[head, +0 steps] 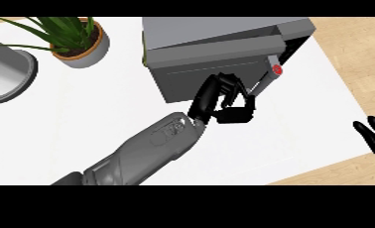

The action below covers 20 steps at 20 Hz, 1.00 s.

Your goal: Pick up the milk, place it into the microwave and close the microwave

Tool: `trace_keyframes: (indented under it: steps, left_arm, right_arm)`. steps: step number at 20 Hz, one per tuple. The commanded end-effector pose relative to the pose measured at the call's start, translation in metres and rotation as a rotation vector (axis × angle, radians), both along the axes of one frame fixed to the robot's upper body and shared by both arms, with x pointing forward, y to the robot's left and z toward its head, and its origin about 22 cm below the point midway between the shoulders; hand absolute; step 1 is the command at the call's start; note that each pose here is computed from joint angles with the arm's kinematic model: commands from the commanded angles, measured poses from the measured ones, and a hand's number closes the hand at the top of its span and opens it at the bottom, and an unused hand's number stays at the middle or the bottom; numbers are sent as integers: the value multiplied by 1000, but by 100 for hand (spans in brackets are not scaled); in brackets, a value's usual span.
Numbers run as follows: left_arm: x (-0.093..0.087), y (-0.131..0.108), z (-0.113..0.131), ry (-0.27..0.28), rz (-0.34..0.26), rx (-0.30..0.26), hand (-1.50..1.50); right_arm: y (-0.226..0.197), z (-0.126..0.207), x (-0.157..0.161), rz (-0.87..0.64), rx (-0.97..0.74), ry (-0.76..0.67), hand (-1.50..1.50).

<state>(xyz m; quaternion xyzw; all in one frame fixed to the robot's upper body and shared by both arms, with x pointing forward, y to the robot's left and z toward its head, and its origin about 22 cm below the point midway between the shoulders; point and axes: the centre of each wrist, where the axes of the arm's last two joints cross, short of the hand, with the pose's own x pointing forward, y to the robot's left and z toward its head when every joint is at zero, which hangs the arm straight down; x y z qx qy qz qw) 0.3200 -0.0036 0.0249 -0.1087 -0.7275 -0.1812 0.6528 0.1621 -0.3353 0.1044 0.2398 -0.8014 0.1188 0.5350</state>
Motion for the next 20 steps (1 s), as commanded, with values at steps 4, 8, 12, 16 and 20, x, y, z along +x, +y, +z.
trace_keyframes:
  steps: [4,8,12,16,20]
  left_arm:
    - [33,9,19,-1,133,-98,150]
    - [37,14,15,20,178,-110,150]
    - [40,10,23,-44,196,-118,150]
    - [40,12,18,-51,207,-120,150]
    - [39,13,13,-59,214,-123,150]
  right_arm:
    - [-4,8,0,1,13,-9,-150]
    - [-3,10,0,20,16,-13,-150]
    - [-3,20,3,56,9,-38,-150]
    - [3,20,3,91,26,-37,-150]
    - [3,22,4,118,15,-39,-150]
